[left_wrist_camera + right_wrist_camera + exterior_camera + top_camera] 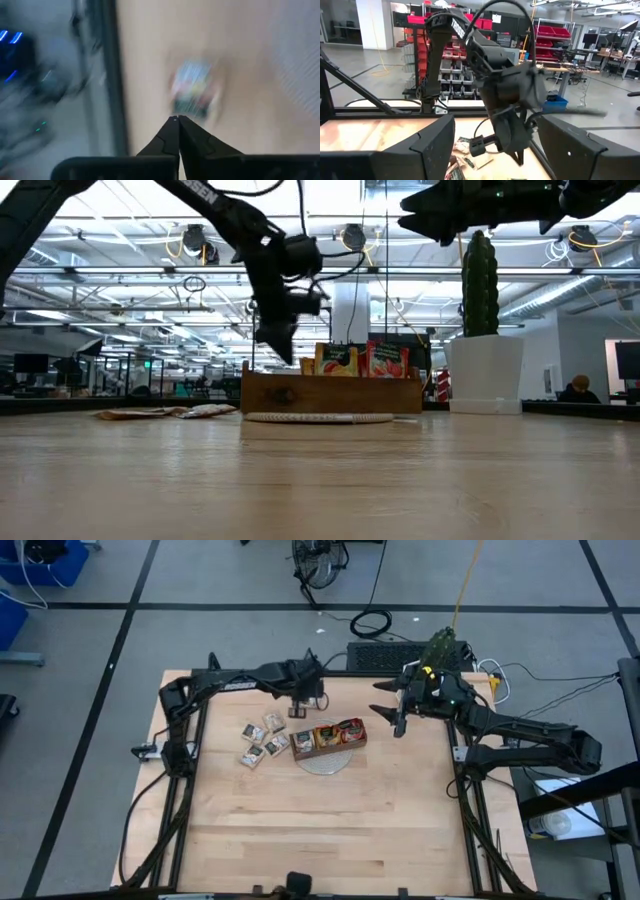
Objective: Pick & Place Tea
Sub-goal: Put the tan gold tea bag into the left section of the wood organizer
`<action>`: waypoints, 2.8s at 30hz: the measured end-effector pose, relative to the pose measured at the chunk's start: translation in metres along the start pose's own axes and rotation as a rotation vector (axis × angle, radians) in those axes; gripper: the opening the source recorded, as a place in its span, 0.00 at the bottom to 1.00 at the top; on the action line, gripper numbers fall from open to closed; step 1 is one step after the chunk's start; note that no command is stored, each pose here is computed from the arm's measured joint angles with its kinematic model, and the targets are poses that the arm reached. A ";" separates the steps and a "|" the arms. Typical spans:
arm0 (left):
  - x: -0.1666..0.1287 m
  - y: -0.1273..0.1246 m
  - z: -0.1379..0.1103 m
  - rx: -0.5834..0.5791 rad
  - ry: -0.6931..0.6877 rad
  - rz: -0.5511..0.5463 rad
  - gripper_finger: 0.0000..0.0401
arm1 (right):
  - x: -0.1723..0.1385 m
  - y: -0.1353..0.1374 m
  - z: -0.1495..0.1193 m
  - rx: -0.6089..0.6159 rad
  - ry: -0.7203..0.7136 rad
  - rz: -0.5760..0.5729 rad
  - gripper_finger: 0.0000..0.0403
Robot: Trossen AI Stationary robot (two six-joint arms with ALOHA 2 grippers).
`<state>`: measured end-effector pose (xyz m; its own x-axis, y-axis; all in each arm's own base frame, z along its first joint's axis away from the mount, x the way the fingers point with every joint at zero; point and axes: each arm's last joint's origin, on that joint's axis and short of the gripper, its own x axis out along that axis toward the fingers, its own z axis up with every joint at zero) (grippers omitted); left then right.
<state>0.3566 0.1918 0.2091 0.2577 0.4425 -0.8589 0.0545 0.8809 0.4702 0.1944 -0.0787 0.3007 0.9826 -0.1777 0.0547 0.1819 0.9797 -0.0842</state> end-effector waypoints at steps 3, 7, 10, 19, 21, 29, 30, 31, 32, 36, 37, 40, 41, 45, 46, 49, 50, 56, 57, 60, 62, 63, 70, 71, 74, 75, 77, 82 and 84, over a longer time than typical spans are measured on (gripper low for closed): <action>0.005 0.006 0.004 -0.058 -0.153 -0.089 0.07 | 0.000 0.000 -0.002 0.004 0.016 0.001 0.66; 0.014 0.024 0.001 -0.174 -0.217 -0.034 0.21 | 0.000 0.000 -0.003 0.008 0.027 0.003 0.66; 0.022 0.032 -0.003 -0.261 -0.261 -0.073 0.35 | 0.000 0.000 -0.003 0.038 0.035 0.004 0.66; 0.031 0.014 -0.012 -0.100 -0.150 -0.209 0.57 | 0.000 0.000 -0.004 0.043 0.039 0.004 0.65; 0.035 0.010 -0.011 -0.085 -0.169 -0.263 0.55 | -0.001 0.001 -0.004 0.040 0.049 0.005 0.65; 0.062 0.015 -0.020 -0.087 -0.152 -0.268 0.44 | -0.005 0.003 -0.018 0.018 0.024 0.003 0.65; 0.065 0.016 -0.021 -0.088 -0.148 -0.263 0.43 | -0.006 0.003 -0.019 0.022 0.009 0.001 0.65; 0.068 0.016 -0.023 -0.091 -0.140 -0.260 0.43 | -0.006 0.003 -0.021 0.028 -0.001 0.001 0.65; 0.071 0.016 -0.025 -0.090 -0.129 -0.260 0.42 | -0.007 0.003 -0.023 0.031 -0.008 0.001 0.65; 0.084 0.015 -0.029 -0.073 -0.118 -0.271 0.42 | -0.007 0.004 -0.025 0.030 -0.012 0.000 0.65; 0.085 0.015 -0.029 -0.071 -0.129 -0.287 0.42 | -0.007 0.004 -0.025 0.030 -0.012 0.000 0.65; 0.089 0.013 -0.031 -0.064 -0.145 -0.335 0.42 | -0.007 0.004 -0.025 0.033 -0.011 0.000 0.65; 0.091 0.013 -0.031 -0.061 -0.140 -0.336 0.42 | -0.007 0.004 -0.025 0.036 -0.012 0.000 0.65; 0.095 0.010 -0.031 -0.034 -0.103 -0.317 0.38 | -0.007 0.004 -0.024 0.048 -0.018 0.000 0.65; 0.095 0.009 -0.031 -0.026 -0.099 -0.321 0.35 | -0.007 0.004 -0.024 0.048 -0.018 0.000 0.65; 0.094 0.005 -0.030 0.009 -0.087 -0.341 0.20 | -0.007 0.004 -0.024 0.049 -0.018 0.000 0.65; 0.094 0.003 -0.030 0.024 -0.080 -0.349 0.13 | -0.007 0.004 -0.024 0.049 -0.018 0.000 0.65; 0.093 0.001 -0.029 0.021 -0.065 -0.352 0.01 | -0.007 0.004 -0.024 0.060 -0.017 0.001 0.65; 0.093 0.002 -0.029 0.017 -0.060 -0.346 0.01 | -0.007 0.004 -0.025 0.064 -0.016 0.001 0.65; 0.087 0.001 -0.027 0.037 -0.027 -0.303 0.01 | -0.007 0.004 -0.026 0.067 -0.001 0.002 0.65; 0.081 0.003 -0.026 0.051 -0.017 -0.267 0.01 | -0.007 0.004 -0.027 0.069 0.006 0.003 0.65; 0.078 0.006 -0.026 0.040 -0.012 -0.240 0.01 | -0.007 0.004 -0.027 0.070 0.006 0.003 0.65; 0.044 0.057 -0.008 -0.200 -0.033 0.089 0.18 | -0.007 0.004 -0.027 0.069 0.006 0.003 0.65; 0.041 0.064 -0.006 -0.238 -0.070 0.075 0.22 | -0.007 0.004 -0.027 0.070 0.006 0.003 0.65; 0.034 0.074 -0.003 -0.309 -0.183 -0.069 0.35 | -0.007 0.004 -0.027 0.070 0.009 0.003 0.65; 0.032 0.075 0.000 -0.345 -0.219 -0.099 0.38 | -0.007 0.004 -0.027 0.071 0.012 0.003 0.65; 0.030 0.072 0.005 -0.402 -0.237 -0.138 0.44 | -0.007 0.004 -0.028 0.072 0.015 0.004 0.65; 0.055 0.055 0.006 -0.400 -0.133 -0.172 0.53 | -0.007 0.004 -0.028 0.071 0.013 0.004 0.65; 0.068 0.048 0.006 -0.389 -0.098 -0.189 0.56 | -0.007 0.004 -0.028 0.071 0.013 0.004 0.65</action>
<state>0.3824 0.2630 0.1739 0.3697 0.2663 -0.8902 -0.2532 0.9507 0.1792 0.1889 -0.0761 0.2725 0.9837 -0.1747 0.0416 0.1754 0.9844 -0.0135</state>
